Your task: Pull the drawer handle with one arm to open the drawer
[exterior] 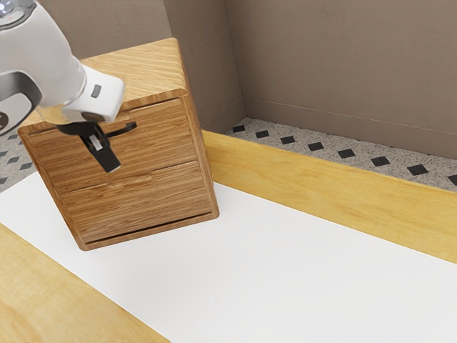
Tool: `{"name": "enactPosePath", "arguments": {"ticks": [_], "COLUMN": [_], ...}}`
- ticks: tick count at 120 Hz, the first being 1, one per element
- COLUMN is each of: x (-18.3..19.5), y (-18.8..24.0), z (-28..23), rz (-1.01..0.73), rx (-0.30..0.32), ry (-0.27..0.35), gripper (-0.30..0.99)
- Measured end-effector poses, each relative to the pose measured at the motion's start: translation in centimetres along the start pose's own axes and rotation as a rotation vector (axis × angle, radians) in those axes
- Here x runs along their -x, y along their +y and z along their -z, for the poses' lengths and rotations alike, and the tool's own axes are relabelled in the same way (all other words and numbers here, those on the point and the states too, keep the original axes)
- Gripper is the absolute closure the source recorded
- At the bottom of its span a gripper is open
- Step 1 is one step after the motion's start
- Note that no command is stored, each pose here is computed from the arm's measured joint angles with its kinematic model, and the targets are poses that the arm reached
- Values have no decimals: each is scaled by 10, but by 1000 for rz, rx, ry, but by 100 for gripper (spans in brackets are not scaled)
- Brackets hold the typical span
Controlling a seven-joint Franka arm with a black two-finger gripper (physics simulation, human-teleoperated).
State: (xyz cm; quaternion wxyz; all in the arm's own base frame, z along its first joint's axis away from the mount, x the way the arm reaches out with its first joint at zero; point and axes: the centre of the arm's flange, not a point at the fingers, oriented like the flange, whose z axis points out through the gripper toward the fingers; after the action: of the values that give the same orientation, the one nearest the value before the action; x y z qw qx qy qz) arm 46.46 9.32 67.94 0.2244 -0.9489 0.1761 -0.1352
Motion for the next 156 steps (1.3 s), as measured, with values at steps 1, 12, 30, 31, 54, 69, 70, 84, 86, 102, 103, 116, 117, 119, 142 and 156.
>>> {"name": "enactPosePath", "arguments": {"ticks": [1, 12, 30, 31, 54, 69, 70, 84, 86, 102, 103, 116, 117, 119, 142, 156], "x": [0, -1, 2, 2, 4, 2, 2, 0, -1, -1, 0, -1, -2, -3, -2, 4], "y": [0, 3, 2, 2, -9, -6, -6, -4, -4, -8, -8, -16, -17, -18, -26, -32], "z": [0, 2, 3, 3, -9, -7, -7, -12, -13, -16, -16, -15, -15, -16, -18, -21], "rz": [-1, -10, -10, -11, -20, -33, -34, -41, -41, -40, -40, -33, -33, -34, -27, -17], "rx": [0, -2, -10, -12, -11, -22, -23, -20, -21, -31, -33, -50, -50, -48, -47, -39], "ry": [0, 2, 0, 0, -6, -6, -6, -13, -14, -20, -20, -13, -10, -8, -1, 3], "gripper": [0, 0, 0, 0, 0, 0, 0, 0, 0, 0, 0, 0, 0, 0, 0, 0]}}
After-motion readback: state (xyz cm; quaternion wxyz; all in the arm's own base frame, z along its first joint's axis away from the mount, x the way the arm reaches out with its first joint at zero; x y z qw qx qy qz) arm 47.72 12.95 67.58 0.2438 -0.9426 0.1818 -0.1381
